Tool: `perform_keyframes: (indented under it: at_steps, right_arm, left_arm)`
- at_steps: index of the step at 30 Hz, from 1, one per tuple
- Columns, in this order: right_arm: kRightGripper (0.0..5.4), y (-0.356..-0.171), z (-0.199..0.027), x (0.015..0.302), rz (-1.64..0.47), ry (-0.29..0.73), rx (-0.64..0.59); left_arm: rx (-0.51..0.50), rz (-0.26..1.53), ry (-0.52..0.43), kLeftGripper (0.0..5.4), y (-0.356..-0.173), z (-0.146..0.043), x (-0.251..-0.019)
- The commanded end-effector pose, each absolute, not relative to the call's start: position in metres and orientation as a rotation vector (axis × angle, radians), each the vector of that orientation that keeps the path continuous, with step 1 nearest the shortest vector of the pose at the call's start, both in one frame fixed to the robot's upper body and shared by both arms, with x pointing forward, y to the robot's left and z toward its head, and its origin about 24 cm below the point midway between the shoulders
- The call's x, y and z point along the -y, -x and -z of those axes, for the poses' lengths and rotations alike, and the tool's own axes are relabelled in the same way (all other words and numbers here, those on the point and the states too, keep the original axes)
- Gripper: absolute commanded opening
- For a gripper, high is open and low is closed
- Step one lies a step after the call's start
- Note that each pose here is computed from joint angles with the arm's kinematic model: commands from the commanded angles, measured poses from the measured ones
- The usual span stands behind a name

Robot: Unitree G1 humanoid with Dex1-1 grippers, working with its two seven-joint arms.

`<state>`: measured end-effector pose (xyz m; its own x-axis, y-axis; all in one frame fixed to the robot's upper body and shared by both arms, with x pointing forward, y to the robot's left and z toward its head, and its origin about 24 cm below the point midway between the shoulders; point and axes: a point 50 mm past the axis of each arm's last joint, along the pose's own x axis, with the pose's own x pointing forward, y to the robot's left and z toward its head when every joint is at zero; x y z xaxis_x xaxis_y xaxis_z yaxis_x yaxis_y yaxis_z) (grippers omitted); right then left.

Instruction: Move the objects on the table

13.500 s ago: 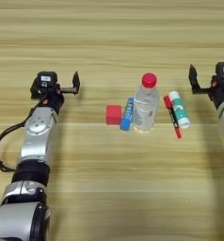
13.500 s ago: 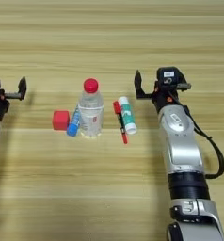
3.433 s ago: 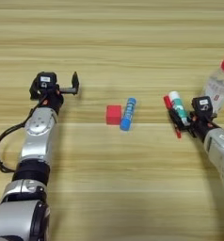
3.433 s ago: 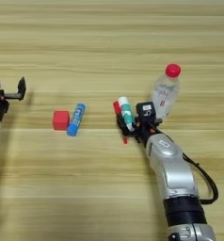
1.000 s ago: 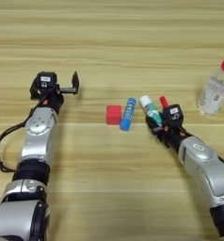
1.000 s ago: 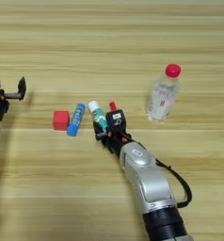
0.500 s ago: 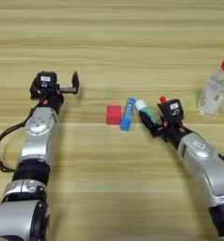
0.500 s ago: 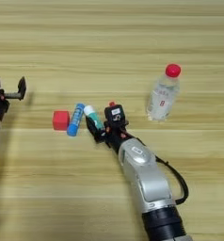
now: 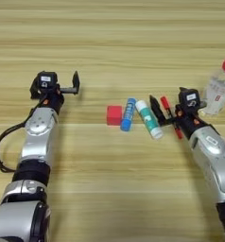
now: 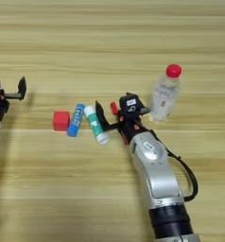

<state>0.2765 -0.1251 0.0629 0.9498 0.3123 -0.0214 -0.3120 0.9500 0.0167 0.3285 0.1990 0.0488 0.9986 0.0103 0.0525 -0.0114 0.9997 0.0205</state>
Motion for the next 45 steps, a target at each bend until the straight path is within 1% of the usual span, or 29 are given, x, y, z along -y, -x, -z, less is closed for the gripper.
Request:
perform_keyframes:
  at_steps: [1, 5, 9, 13, 18, 22, 28, 32, 41, 45]
  right_arm:
    - [5.35, -0.283, -0.065, 0.129, -0.289, -0.011, -0.025]
    - [5.35, -0.284, -0.064, 0.127, -0.283, -0.011, -0.031]
    - [5.35, -0.284, -0.064, 0.125, -0.283, -0.011, -0.032]
    - [5.35, -0.284, -0.063, 0.124, -0.281, -0.011, -0.034]
    - [5.35, -0.285, -0.063, 0.123, -0.279, -0.011, -0.035]
    - [5.35, -0.285, -0.063, 0.121, -0.28, -0.012, -0.035]
    - [5.35, -0.285, -0.063, 0.12, -0.28, -0.013, -0.036]
    - [5.35, -0.285, -0.063, 0.119, -0.282, -0.013, -0.036]
    - [5.35, -0.284, -0.063, 0.118, -0.284, -0.015, -0.035]
    - [5.35, -0.284, -0.063, 0.117, -0.284, -0.015, -0.035]
  left_arm:
    - [0.063, 0.023, -0.024, 5.4, -0.325, -0.051, -0.194]
    - [0.075, 0.1, 0.021, 5.4, -0.311, -0.05, -0.175]
    - [0.078, 0.181, 0.027, 5.4, -0.3, -0.055, -0.159]
    - [0.07, 0.222, 0.033, 5.4, -0.292, -0.057, -0.15]
    - [0.046, 0.273, 0.049, 5.4, -0.284, -0.055, -0.138]
    - [0.024, 0.313, 0.042, 5.4, -0.282, -0.051, -0.131]
    - [-0.013, 0.35, -0.016, 5.4, -0.28, -0.041, -0.125]
    - [-0.043, 0.363, -0.048, 5.4, -0.283, -0.034, -0.125]
    - [-0.076, 0.403, -0.055, 5.4, -0.28, -0.026, -0.119]
    - [-0.086, 0.42, -0.045, 5.4, -0.276, -0.024, -0.115]
